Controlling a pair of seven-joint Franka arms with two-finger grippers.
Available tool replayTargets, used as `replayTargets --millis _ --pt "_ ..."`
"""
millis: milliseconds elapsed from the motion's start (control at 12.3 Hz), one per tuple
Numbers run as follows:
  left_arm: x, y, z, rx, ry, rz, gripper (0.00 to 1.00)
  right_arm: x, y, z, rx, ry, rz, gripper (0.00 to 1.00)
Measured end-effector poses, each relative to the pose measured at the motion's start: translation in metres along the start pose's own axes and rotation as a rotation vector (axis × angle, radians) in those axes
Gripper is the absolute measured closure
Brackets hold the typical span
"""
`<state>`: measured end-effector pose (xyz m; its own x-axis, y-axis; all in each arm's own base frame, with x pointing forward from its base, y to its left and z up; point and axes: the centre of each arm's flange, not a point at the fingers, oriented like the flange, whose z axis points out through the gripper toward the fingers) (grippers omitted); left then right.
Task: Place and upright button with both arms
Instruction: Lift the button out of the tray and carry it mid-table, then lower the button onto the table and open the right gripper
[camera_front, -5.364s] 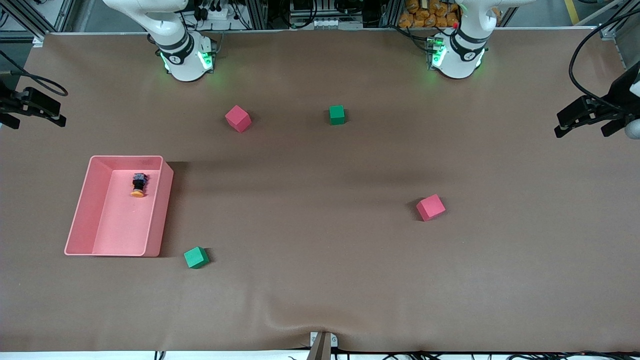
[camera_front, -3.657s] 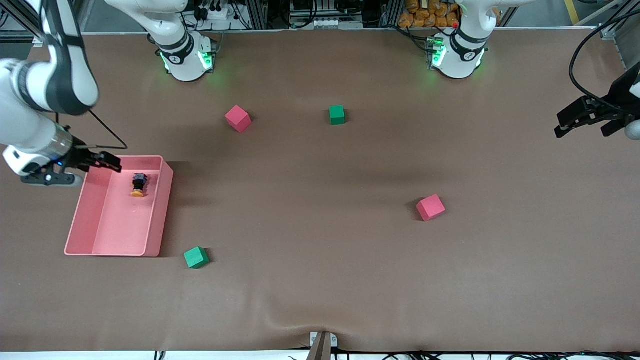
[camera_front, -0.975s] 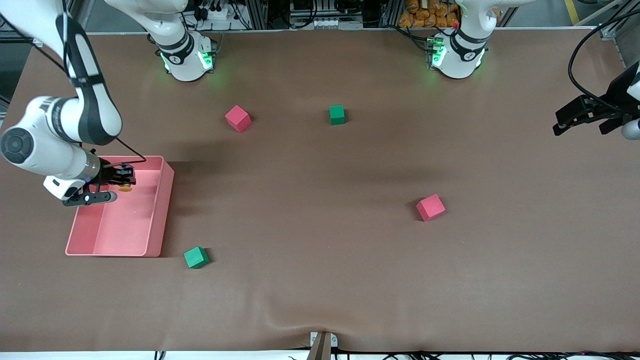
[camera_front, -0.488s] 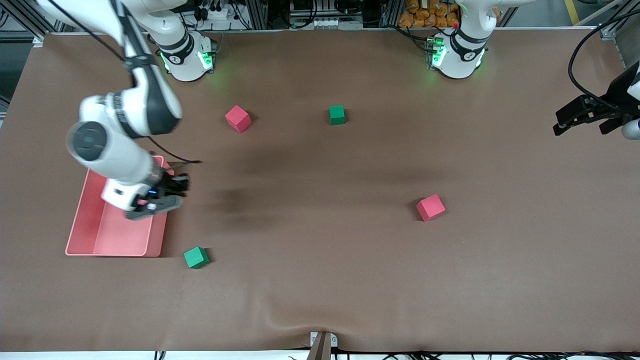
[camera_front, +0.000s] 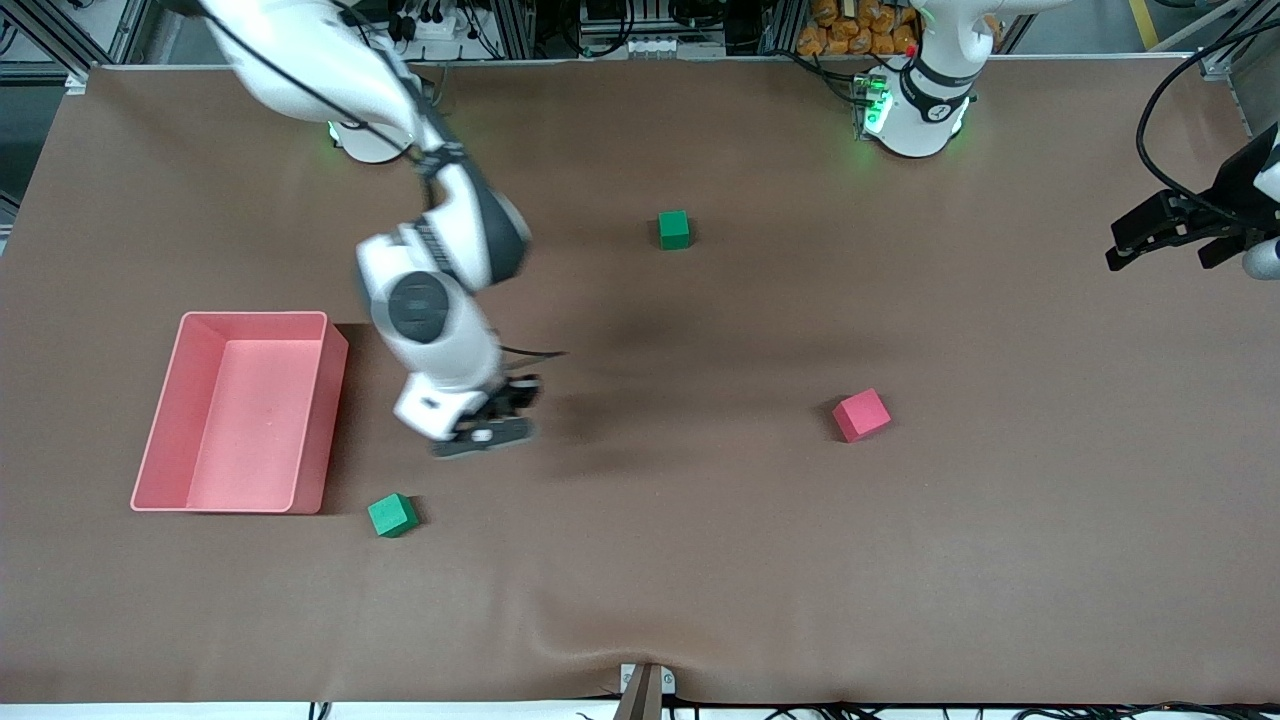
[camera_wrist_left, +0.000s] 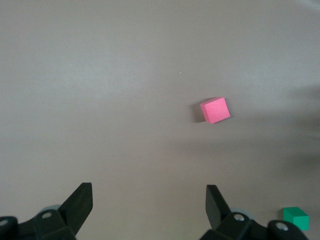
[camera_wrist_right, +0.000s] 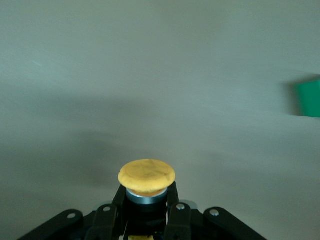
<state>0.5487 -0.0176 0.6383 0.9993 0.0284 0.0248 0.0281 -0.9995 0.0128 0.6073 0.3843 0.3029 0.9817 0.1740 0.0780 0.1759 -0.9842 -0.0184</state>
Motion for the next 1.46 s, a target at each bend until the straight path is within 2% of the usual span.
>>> replayTargets --millis 244,569,650,894,1057,1138,1300,1463 --pt "0.001 0.000 0.002 0.000 -0.004 0.001 0.00 -0.019 -0.091 0.051 0.074 0.106 0.075 0.67" --pt "0.002 0.002 0.004 0.000 -0.008 0.004 0.00 -0.037 -0.146 0.073 0.111 0.123 0.156 0.67" --pt "0.002 0.002 0.005 0.000 -0.009 0.004 0.00 -0.041 -0.156 0.076 0.115 0.121 0.172 0.60" --pt "0.002 0.002 0.006 0.000 -0.012 0.004 0.00 -0.046 -0.168 0.089 0.112 0.115 0.202 0.26" --pt "0.002 0.002 0.006 0.000 -0.014 0.004 0.00 -0.035 -0.162 0.080 0.115 0.137 0.221 0.04" --pt "0.002 0.002 0.006 0.000 -0.014 0.005 0.00 -0.026 -0.155 0.070 0.121 0.153 0.233 0.00" --pt "0.003 0.006 0.009 0.001 -0.021 0.012 0.00 0.002 -0.125 0.044 0.124 0.180 0.277 0.00" --pt "0.007 0.008 0.017 0.001 -0.036 0.015 0.00 0.028 -0.081 0.016 0.101 0.185 0.258 0.00"
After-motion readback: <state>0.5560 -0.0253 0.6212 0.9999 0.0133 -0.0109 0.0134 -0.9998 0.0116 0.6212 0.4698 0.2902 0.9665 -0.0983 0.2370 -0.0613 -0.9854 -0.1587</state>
